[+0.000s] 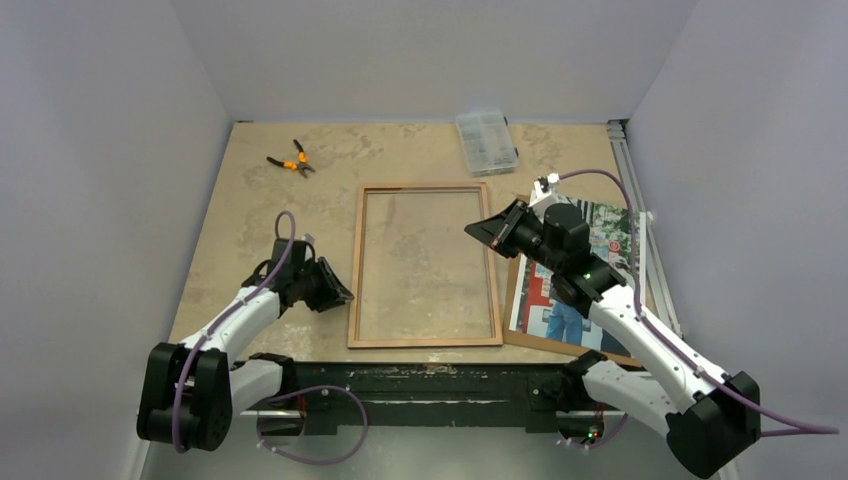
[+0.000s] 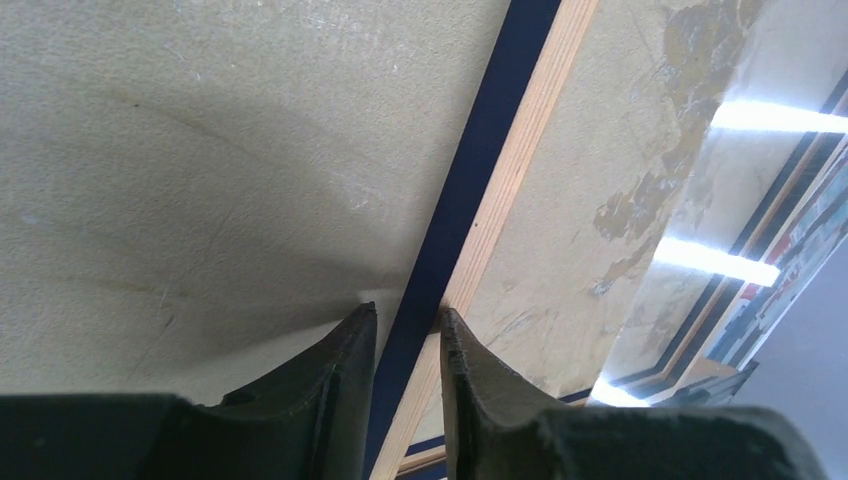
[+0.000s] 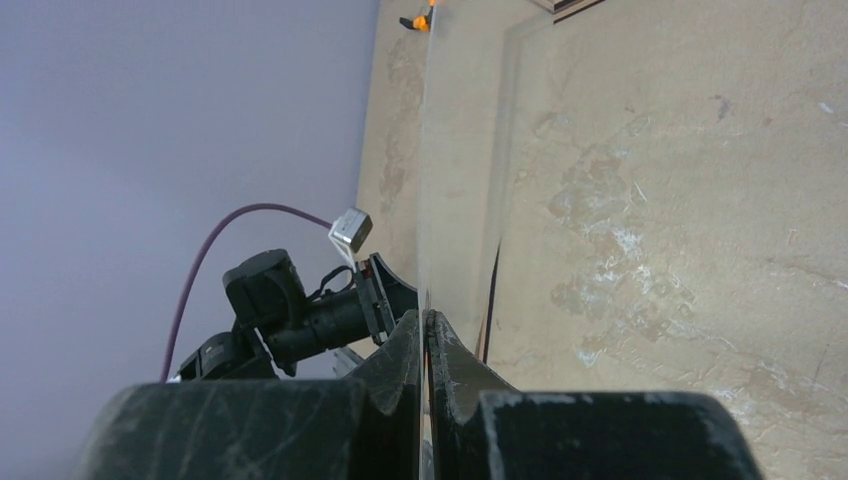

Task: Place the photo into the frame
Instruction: Place the photo frame item in the photo frame.

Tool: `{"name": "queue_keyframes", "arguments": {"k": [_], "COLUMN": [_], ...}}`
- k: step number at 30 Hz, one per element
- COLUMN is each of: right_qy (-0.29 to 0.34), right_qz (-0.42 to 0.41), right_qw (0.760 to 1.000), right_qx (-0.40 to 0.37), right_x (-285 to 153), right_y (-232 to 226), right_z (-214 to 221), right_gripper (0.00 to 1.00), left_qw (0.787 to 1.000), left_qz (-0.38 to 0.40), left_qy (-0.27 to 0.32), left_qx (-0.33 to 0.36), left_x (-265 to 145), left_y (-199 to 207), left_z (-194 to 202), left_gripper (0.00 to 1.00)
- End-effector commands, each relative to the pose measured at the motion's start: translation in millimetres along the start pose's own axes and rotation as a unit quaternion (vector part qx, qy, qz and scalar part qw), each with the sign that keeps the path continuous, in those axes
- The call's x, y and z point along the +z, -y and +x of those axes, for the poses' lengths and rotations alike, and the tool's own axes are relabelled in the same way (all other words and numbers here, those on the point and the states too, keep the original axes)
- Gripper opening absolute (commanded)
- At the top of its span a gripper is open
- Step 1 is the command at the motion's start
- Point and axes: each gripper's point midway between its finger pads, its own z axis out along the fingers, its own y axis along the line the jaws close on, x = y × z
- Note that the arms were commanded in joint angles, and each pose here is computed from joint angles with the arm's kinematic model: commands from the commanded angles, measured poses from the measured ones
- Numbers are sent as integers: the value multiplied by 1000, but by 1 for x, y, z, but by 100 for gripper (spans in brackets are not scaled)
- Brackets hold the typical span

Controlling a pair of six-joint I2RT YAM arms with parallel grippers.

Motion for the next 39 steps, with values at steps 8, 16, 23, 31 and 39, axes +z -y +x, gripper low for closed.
{"name": "queue_keyframes", "arguments": {"k": [8,16,23,31,39], "right_qy": [13,-1,0,20,30], "right_qz": [-80,-89,-75,-64,-63], "right_qw": [996,995,996,996,996], "right_qx": [-35,-48,-50,-55,-54], "right_x": [8,17,25,26,28], "right_y": [-56,-65,-60,-59,-59], "right_z": [-14,0,3,-4,-8], "right_gripper": [0,0,0,0,0], "left_qw": [1000,1000,1000,1000,1000], "left_qz": [-23,-19,-19,-19,-18], "left_qy": [10,1,0,0,-2], "left_qx": [16,16,17,17,20], "left_x": [1,4,4,4,4], "left_y": [-9,-8,-8,-9,-8], "left_z": [-6,-4,-4,-4,-3], "left_gripper": [19,15,13,10,9]}}
